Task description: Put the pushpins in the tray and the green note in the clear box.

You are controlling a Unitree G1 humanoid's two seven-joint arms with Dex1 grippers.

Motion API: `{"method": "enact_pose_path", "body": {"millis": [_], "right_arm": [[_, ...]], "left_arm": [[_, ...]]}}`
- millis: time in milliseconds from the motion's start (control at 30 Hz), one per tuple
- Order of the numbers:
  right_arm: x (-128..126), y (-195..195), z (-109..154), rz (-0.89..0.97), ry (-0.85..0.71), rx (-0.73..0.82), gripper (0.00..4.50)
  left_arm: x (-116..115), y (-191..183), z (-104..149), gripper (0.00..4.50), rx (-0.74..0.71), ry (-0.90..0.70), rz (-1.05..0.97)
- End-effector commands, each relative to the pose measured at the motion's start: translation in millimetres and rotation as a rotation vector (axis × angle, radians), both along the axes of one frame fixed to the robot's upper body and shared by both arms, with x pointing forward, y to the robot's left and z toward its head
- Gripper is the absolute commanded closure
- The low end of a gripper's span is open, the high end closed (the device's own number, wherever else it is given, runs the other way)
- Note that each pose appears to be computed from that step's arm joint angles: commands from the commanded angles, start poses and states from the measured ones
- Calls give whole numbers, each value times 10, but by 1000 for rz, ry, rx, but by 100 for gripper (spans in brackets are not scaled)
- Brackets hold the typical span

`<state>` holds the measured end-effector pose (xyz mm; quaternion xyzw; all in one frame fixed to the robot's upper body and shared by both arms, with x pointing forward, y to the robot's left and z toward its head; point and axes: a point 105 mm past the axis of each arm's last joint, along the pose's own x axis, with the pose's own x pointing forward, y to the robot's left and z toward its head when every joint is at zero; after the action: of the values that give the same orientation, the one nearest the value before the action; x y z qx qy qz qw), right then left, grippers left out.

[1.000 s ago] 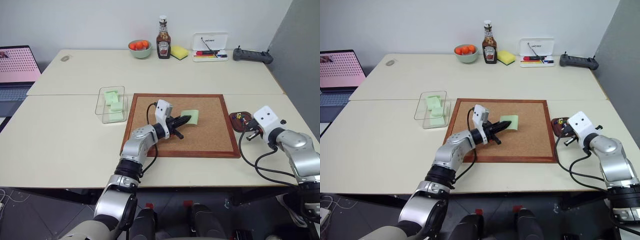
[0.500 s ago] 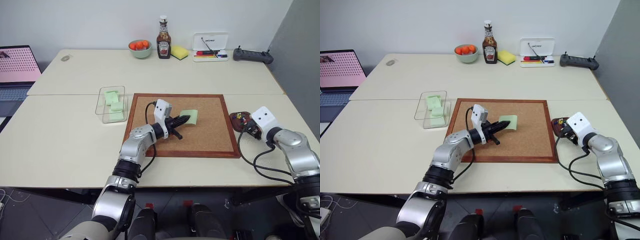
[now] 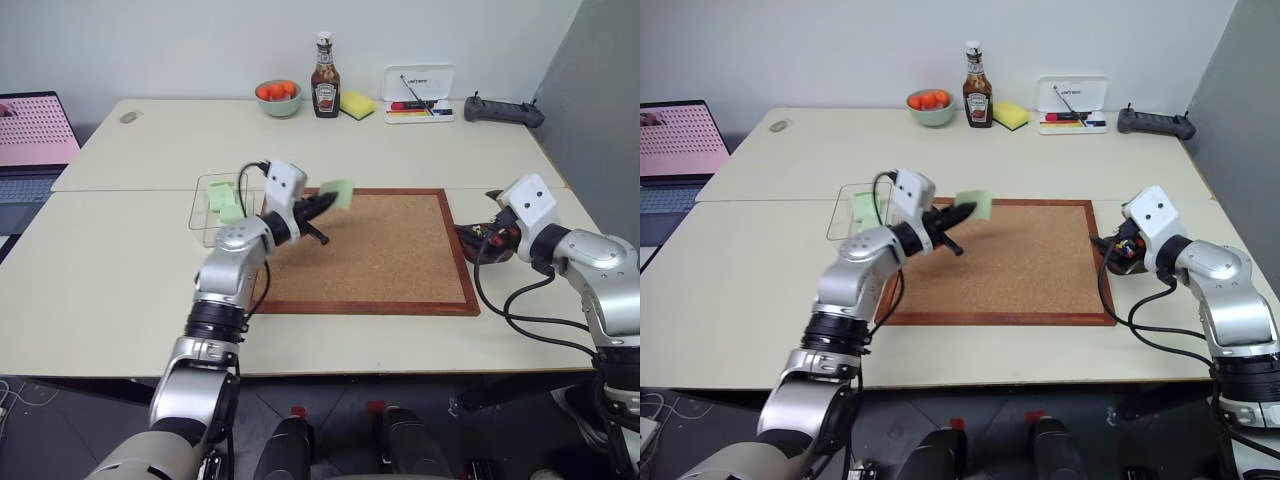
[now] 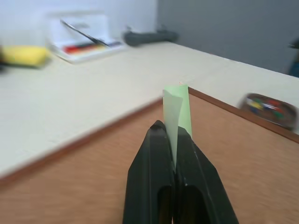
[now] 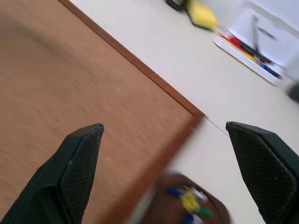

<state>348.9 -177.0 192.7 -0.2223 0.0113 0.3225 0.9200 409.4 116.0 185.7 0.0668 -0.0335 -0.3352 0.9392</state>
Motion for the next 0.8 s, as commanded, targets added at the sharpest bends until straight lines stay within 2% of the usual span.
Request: {"method": "enact_pose_path", "body": {"millis": [33, 167, 267, 667, 800], "right_arm": [[-117, 462, 190, 200, -20, 50, 5], [-113, 757, 159, 283, 7, 62, 5], [-108, 906, 136, 322, 20, 60, 5], [-166, 1288, 134, 422, 47, 95, 5], [-170, 1309, 135, 425, 50, 99, 0]], "left_arm": [[51, 428, 301, 450, 92, -97, 166], [127, 885, 358, 450, 207, -119, 366], [151, 1078, 380, 450, 244, -128, 455], [223, 1417, 180, 450, 402, -129, 622], [239, 1435, 148, 377, 411, -125, 640]]}}
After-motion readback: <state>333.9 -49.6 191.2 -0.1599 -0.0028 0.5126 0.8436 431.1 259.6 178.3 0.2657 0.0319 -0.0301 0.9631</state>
